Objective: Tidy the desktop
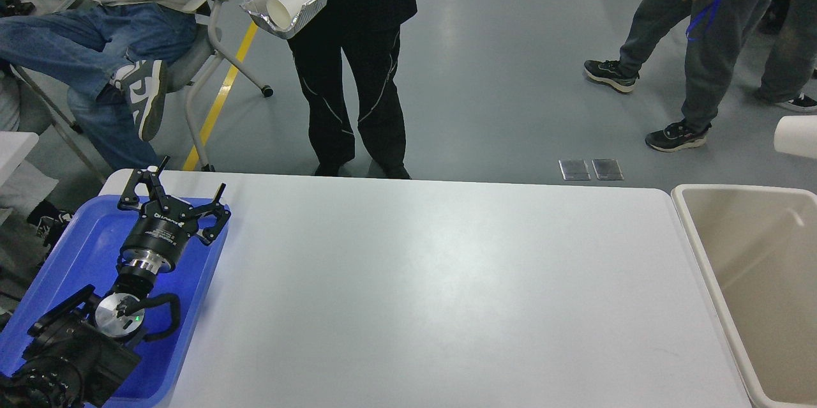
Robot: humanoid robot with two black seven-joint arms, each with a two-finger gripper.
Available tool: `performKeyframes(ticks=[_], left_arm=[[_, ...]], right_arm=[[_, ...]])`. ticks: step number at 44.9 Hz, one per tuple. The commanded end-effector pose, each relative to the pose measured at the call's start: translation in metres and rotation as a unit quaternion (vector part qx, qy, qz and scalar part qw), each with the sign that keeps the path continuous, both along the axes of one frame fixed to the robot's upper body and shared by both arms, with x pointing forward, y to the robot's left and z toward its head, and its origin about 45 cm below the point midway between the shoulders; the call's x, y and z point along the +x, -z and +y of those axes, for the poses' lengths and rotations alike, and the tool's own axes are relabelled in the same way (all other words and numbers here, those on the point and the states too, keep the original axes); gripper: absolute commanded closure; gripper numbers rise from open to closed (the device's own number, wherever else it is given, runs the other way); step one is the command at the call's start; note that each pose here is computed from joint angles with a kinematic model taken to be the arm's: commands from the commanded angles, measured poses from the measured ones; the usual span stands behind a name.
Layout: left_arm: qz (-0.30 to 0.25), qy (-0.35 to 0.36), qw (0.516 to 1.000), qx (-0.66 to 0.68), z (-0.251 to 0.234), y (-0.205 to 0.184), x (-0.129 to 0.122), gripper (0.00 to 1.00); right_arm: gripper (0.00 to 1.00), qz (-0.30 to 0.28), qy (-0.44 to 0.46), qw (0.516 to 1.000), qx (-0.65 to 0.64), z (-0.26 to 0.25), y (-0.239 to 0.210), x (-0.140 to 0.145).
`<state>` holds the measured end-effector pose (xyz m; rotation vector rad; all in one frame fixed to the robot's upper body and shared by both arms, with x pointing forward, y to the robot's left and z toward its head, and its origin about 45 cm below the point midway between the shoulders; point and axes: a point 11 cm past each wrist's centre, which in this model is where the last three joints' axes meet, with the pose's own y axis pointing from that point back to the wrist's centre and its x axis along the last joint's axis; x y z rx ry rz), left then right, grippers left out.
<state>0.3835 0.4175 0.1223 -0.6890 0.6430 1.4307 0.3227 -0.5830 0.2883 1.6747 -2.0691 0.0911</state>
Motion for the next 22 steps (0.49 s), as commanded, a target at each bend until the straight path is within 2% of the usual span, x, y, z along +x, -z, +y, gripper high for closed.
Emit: performKeyframes(ticks=[1, 14, 22], left_arm=[[0.0, 0.0, 1.0, 0.0, 0.0, 0.0, 0.0, 0.0], [0.001, 0.0, 1.0, 0.0, 0.0, 0.001, -0.001, 0.0], [0.0, -0.001, 1.0, -0.001, 0.0, 0.001, -0.001, 0.0]], right_arm=[[1.0, -0.006, 0.072, 0.997, 0.035, -0.025, 0.023, -0.015], [1.0, 0.015, 0.166, 0.981, 0.095, -0.038, 0.086, -0.043], [1.0, 0.012, 0.197, 0.976, 0.095, -0.051, 0.097, -0.056]])
